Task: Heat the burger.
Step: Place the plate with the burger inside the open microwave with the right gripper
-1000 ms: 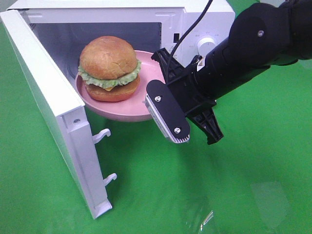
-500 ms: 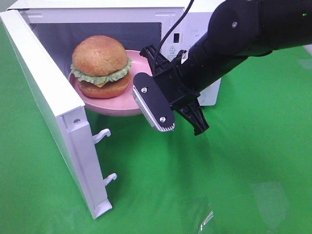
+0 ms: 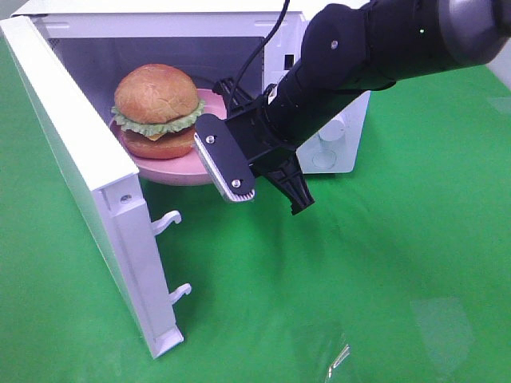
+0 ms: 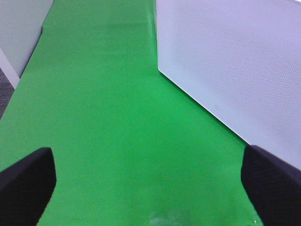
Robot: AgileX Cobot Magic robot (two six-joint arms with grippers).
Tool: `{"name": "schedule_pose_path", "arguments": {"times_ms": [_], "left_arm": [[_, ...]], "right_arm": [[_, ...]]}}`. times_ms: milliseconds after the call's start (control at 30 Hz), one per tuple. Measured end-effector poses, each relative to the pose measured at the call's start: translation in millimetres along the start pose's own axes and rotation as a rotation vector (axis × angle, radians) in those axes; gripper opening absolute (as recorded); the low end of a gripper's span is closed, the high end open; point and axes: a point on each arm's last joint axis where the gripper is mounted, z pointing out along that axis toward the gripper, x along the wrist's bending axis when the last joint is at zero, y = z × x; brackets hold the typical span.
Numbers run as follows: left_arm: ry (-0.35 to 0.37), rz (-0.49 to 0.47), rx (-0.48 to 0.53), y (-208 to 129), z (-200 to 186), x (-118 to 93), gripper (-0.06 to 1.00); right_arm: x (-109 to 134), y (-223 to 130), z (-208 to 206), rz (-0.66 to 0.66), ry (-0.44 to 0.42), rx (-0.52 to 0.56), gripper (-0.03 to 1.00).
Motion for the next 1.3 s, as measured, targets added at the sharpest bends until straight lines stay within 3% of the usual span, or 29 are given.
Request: {"name": "schedule_pose_path", "arguments": {"times_ms": [433,833,1300], "left_arm": [[0.000,0.000,0.000,0.0,0.0,0.0,0.99],[0.000,0.000,0.000,0.0,0.0,0.0,0.99],[0.000,0.000,0.000,0.0,0.0,0.0,0.99]], "right_arm": [[-20.3,-8.6,19.0,0.059,0.005,0.063,0.08],[-49.5,-16.1,35.4,0.162,-0.068,0.132,0.08],[-58.1,-20.2,50.8,0.173,-0.076,0.144,0.08]]}}
